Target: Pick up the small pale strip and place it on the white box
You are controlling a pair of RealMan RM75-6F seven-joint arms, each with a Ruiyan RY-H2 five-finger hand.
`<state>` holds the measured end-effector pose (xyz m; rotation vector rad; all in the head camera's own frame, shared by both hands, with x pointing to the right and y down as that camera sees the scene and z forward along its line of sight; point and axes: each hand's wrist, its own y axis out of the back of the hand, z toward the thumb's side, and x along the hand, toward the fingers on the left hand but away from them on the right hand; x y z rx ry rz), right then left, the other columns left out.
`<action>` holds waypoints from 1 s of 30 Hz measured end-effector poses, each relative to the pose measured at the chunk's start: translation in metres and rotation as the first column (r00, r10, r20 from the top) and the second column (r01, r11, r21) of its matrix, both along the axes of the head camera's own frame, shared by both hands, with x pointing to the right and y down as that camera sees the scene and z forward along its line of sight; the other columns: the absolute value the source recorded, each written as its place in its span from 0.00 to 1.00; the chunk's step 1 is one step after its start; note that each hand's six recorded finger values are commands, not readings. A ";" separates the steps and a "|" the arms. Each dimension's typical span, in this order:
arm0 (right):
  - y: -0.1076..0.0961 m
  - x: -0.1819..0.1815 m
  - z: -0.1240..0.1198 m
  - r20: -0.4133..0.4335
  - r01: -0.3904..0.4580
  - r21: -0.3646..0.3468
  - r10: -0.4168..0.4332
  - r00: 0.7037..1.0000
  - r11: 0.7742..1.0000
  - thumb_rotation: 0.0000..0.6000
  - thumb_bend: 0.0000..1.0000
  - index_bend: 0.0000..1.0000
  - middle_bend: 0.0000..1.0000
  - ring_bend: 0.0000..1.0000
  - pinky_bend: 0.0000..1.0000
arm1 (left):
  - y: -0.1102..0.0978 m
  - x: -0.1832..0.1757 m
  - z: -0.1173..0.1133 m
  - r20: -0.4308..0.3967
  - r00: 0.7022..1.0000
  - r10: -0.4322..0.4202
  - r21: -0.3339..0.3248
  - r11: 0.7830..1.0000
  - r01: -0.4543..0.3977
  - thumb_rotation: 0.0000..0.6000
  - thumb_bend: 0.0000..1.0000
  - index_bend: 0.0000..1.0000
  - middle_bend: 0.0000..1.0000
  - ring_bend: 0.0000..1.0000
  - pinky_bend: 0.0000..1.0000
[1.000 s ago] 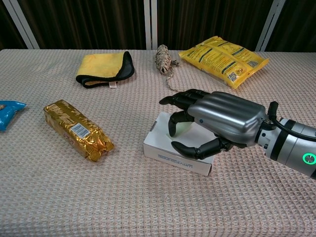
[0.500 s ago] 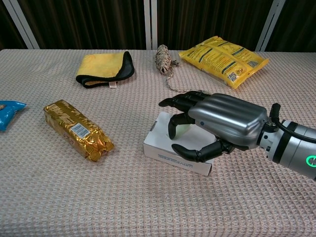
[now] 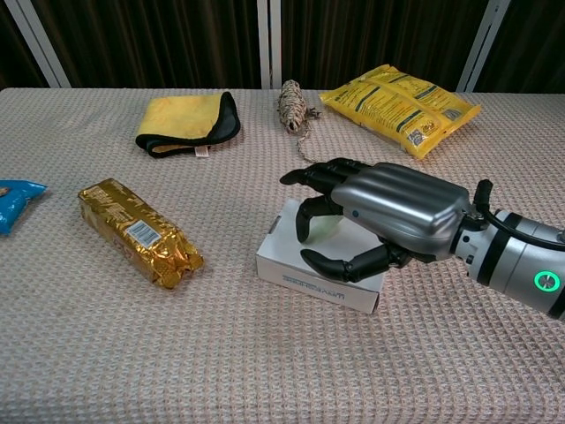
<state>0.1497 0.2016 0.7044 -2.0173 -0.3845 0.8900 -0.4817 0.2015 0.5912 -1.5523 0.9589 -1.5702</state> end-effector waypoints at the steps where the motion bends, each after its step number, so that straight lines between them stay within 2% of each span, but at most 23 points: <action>1: 0.000 0.000 0.002 -0.006 0.003 -0.001 -0.003 1.000 1.000 0.25 0.45 0.36 0.00 0.00 0.00 | 0.000 0.000 0.000 0.000 1.000 -0.001 0.000 1.000 0.001 1.00 0.05 0.10 0.07 0.00 0.09; 4: 0.002 -0.001 0.005 -0.014 0.005 -0.007 -0.005 1.000 1.000 0.25 0.45 0.36 0.00 0.00 0.00 | 0.000 -0.001 -0.001 0.001 1.000 -0.002 0.002 1.000 0.002 1.00 0.05 0.10 0.07 0.00 0.09; 15: -0.004 -0.005 0.000 0.036 -0.016 0.020 0.016 0.999 1.000 0.25 0.45 0.36 0.00 0.00 0.00 | 0.000 -0.002 -0.001 0.000 1.000 -0.001 0.001 1.000 0.001 1.00 0.05 0.10 0.07 0.00 0.09; 30: 0.001 -0.005 0.001 0.034 -0.006 0.011 0.005 0.999 1.000 0.26 0.45 0.36 0.00 0.00 0.00 | -0.001 -0.001 -0.001 0.001 1.000 0.001 0.001 1.000 -0.001 1.00 0.05 0.10 0.07 0.00 0.09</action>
